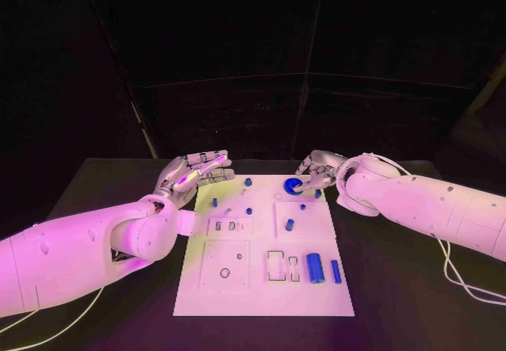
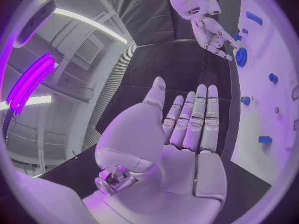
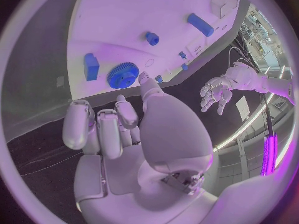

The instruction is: Assemble the parts on the task board

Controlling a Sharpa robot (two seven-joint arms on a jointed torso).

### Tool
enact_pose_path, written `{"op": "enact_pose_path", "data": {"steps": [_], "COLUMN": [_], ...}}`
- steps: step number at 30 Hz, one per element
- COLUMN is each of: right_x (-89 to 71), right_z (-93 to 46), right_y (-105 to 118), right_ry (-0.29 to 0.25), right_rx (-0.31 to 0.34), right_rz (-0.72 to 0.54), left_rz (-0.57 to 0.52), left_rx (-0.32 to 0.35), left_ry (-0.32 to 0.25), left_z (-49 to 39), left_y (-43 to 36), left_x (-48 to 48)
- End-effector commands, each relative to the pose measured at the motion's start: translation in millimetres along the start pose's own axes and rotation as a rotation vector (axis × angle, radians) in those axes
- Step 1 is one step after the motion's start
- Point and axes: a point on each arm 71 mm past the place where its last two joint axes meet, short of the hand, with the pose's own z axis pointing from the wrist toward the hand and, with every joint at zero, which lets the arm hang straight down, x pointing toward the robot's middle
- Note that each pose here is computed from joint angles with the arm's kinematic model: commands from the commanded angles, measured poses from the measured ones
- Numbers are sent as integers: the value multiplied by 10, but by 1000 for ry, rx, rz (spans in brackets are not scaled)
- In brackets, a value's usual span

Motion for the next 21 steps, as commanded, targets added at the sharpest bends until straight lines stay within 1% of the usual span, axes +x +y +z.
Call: {"op": "enact_pose_path", "data": {"steps": [1,12,21], "right_x": [12,36,41], "right_z": [17,54,76], "right_y": [-7,28,39], "right_ry": [31,45,42], "right_rx": [18,22,27], "right_rz": [3,-6,-28], "left_rz": [-5,-6,-7], "left_rx": [10,8,6], "left_ry": [18,22,24], "left_z": [10,18,21], "left_y": [-13,-6,-3], "left_x": [19,29,32]}}
